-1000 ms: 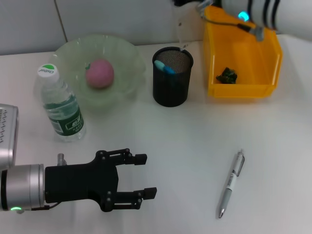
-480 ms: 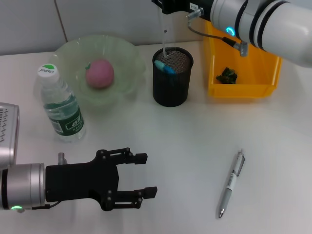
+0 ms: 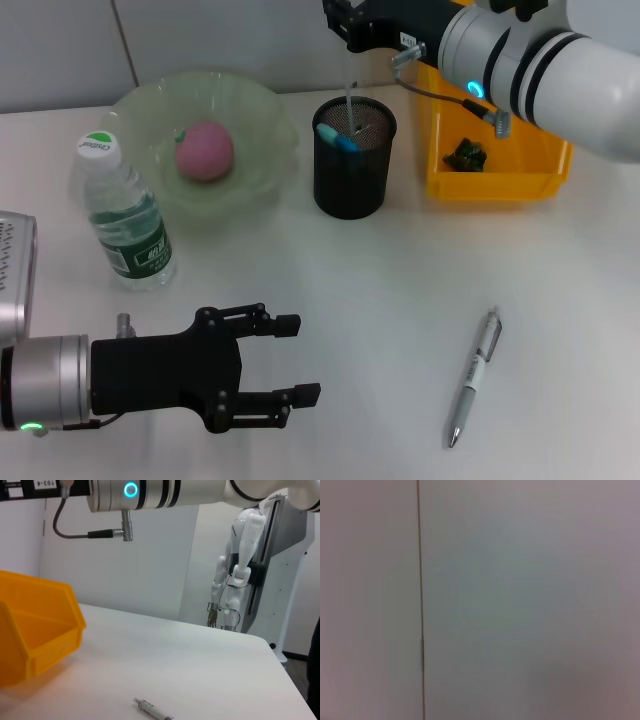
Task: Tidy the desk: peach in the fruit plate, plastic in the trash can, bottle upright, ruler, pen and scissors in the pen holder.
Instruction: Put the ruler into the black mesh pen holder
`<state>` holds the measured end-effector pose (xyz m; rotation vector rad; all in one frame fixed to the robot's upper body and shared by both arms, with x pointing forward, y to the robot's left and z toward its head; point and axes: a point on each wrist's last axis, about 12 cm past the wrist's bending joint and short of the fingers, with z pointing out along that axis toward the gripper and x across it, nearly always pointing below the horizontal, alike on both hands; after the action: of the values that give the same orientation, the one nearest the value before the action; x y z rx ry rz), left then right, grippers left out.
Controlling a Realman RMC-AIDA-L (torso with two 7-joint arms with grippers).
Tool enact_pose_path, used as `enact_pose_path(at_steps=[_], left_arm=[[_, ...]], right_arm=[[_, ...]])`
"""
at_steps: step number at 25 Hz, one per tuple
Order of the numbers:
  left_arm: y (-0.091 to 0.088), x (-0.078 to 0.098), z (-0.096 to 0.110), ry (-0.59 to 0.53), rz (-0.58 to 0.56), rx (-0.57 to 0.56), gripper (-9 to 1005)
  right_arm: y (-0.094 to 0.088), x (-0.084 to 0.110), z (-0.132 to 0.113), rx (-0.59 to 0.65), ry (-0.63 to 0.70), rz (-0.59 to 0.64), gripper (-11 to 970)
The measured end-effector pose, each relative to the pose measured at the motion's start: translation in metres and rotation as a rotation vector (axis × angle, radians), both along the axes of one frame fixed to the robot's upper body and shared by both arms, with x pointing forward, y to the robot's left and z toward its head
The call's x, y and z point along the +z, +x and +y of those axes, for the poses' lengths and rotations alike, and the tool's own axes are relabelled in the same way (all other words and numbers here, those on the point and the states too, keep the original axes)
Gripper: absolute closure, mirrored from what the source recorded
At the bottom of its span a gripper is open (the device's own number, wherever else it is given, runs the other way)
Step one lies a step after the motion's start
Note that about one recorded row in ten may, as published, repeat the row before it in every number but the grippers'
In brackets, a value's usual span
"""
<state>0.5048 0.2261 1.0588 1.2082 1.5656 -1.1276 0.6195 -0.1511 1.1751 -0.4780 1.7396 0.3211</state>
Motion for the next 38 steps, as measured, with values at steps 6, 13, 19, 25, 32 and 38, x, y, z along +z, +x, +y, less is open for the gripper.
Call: enact_pose_path(at_steps=[6, 13, 19, 25, 32, 38], left_arm=[[0.000, 0.000, 0.000, 0.001, 0.001, -0.001, 223], [-0.001, -0.001, 0.001, 0.001, 0.000, -0.001, 223], [-0.002, -0.001, 0.002, 0.002, 0.000, 0.001, 224], [-0.002, -0.001, 0.003, 0.002, -0.002, 0.003, 224], [0.000, 0.000, 0.004, 0.000, -0.006, 0.008, 224], [0.001, 0.001, 0.003, 0.000, -0.008, 0.008, 224]], right_arm=[[0.001, -0.005, 0.002, 0.000, 0.000, 0.007, 561], [0.001, -0.014, 0.005, 0.002, -0.007, 0.020, 539], [0.001, -0.016, 0.005, 0.001, -0.011, 0.024, 520], [0.001, -0.019, 0.004, 0.000, -0.023, 0.027, 502], [-0.001, -0.020, 0.005, 0.005, -0.029, 0.027, 480], [-0.007, -0.008, 0.006, 0.010, 0.021, -0.001, 264]])
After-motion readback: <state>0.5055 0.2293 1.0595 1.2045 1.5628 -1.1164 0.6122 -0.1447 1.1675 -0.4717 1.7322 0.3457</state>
